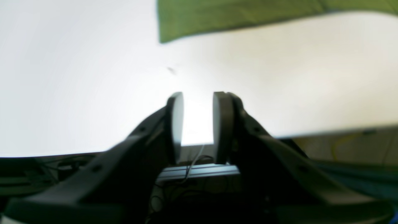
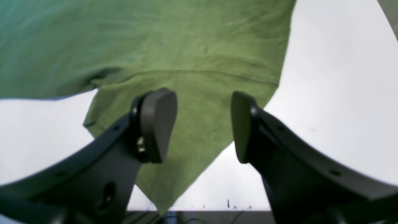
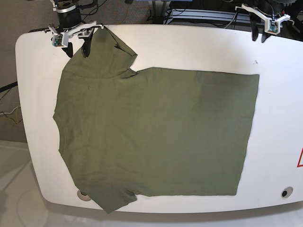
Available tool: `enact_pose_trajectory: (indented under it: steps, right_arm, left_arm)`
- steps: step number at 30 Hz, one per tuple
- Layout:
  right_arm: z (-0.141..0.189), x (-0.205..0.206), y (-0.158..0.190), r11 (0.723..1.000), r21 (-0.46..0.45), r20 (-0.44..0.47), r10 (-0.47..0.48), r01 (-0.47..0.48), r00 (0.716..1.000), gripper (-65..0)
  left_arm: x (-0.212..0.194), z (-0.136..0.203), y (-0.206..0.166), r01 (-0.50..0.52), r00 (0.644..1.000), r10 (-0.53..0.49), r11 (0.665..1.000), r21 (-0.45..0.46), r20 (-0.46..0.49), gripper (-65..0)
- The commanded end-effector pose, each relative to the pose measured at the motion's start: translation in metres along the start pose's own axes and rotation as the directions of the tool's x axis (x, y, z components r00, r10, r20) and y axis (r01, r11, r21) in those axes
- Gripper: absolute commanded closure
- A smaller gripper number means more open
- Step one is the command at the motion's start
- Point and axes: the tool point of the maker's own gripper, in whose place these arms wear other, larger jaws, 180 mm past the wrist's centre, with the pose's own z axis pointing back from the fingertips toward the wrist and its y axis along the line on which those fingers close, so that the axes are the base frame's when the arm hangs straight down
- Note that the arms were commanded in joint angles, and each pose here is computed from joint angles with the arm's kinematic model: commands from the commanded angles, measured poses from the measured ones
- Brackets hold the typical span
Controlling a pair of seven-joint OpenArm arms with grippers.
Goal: Fold the T-shirt properly
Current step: 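Lower both grippers toward the shirt's shoulder edge, opening them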
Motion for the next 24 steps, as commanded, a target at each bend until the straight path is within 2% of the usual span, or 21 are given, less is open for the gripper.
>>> enact_pose_trajectory:
  steps: [1,9,11,19,24]
  right_arm:
    - [0.002,0.007,-0.002,1.0,0.007,0.027,0.009,-0.01,1.0,-30.4]
    - [-0.004,0.013,-0.007,0.998,0.017,0.025,-0.068,0.067,0.997,-26.7]
    - [-0.01,0.01,-0.001,0.995,0.033,-0.019,-0.091,0.092,0.996,-25.6]
    - [-0.017,0.006,-0.005,0.992,0.027,-0.068,-0.125,0.127,0.99,-25.5]
    - [-0.02,-0.003,-0.023,0.984,-0.018,-0.084,-0.18,0.179,0.98,-25.5]
  left_arm:
    - [0.016,-0.005,0.006,-0.047,0.998,0.048,0.999,-0.014,0.05,-20.9]
    - [0.035,-0.012,0.0,-0.117,0.987,0.126,0.989,-0.092,0.099,-27.2]
    - [0.038,-0.014,-0.006,-0.139,0.981,0.152,0.984,-0.111,0.123,-29.1]
    - [0.037,-0.018,-0.002,-0.129,0.983,0.137,0.989,-0.07,0.123,-28.8]
    - [0.024,-0.028,0.002,-0.113,0.993,0.114,0.992,-0.047,0.03,-23.4]
